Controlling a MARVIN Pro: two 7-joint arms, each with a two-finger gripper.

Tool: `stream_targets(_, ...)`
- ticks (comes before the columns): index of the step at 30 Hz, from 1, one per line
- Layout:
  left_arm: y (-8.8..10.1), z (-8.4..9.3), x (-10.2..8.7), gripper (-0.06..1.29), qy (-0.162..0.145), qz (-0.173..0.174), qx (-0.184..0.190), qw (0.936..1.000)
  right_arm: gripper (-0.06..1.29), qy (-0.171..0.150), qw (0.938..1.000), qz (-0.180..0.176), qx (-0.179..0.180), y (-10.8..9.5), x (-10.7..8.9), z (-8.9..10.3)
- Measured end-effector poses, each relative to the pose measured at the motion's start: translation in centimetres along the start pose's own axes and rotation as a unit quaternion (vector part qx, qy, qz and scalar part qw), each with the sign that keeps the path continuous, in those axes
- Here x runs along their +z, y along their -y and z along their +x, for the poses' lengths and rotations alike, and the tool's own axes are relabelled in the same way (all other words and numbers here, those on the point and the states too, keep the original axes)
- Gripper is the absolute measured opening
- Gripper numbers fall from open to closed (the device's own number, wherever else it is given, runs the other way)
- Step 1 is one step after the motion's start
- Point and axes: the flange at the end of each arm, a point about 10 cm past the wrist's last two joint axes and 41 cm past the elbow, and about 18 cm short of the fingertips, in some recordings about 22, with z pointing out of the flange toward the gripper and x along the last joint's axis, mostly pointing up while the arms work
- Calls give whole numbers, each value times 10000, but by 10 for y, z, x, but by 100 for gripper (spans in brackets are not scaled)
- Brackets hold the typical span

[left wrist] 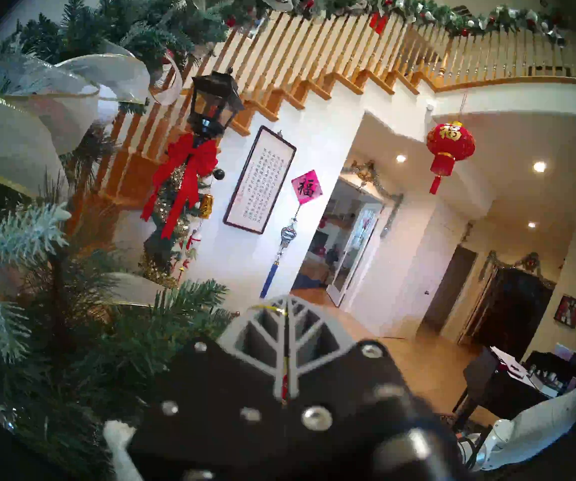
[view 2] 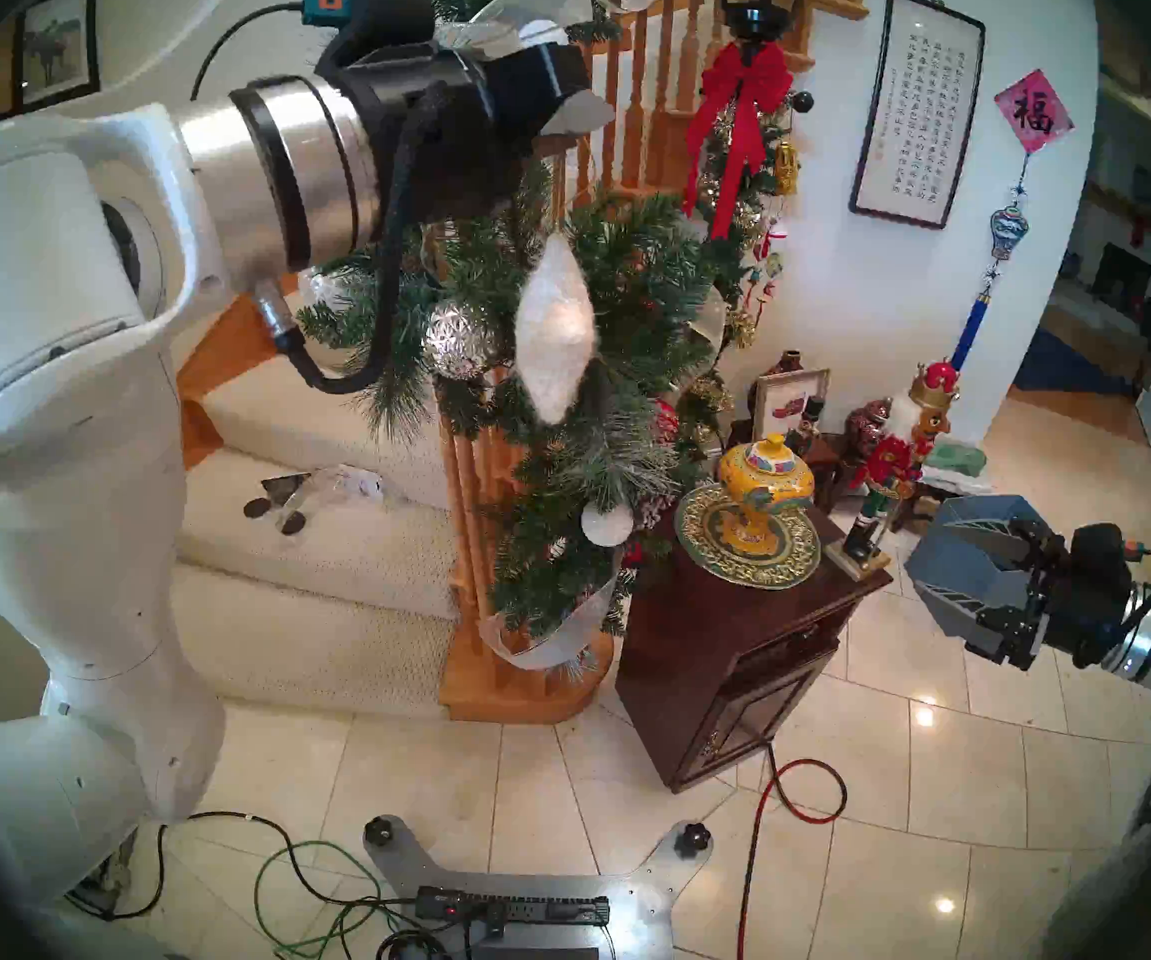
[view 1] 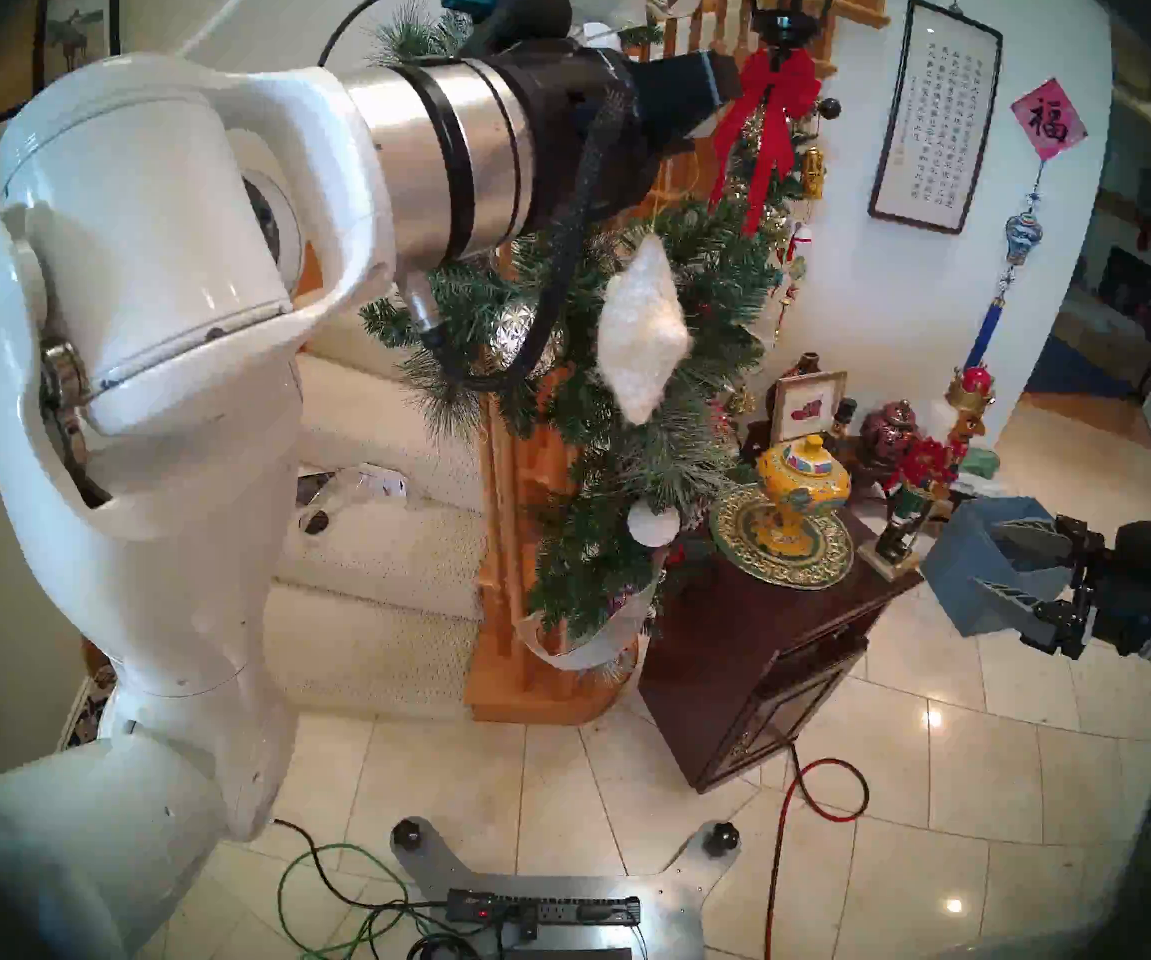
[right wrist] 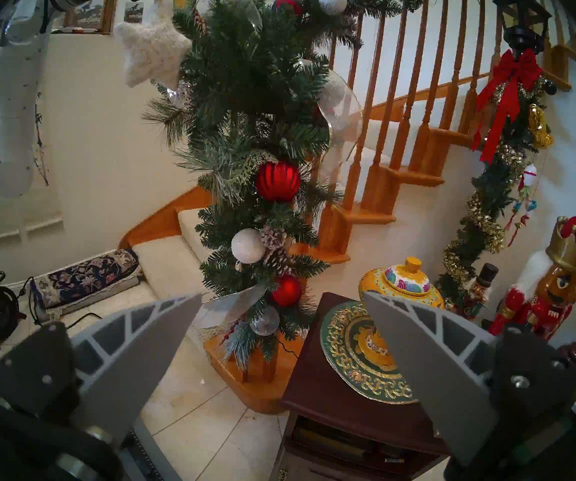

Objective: Hang the ornament onto the Christmas-tree-style decoration

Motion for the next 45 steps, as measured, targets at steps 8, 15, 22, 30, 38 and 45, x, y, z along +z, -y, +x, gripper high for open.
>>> stream_targets(8,-3,-2,3,-2,26,12,-41,10000,122,-1,10000,-2,0,0,0,0)
stream_targets(15,-2,2,2,-2,-73,117,-87,9999,122,-2,10000,-6,2,0,0,0)
stream_targets(22,2,5,0,-2,-164,270,-95,9995,122,-6,10000,-13,4,0,0,0)
stream_targets(30,7,6,-1,-2,-194,439,-56,9988,122,-15,10000,-31,12,-1,0,0)
stream_targets(38,10,5,-2,-2,-167,526,-35,9985,122,-28,10000,-56,22,-1,0,1)
stream_targets(45,11,4,-2,-2,-93,497,-36,9987,122,-36,10000,-72,30,-2,0,1)
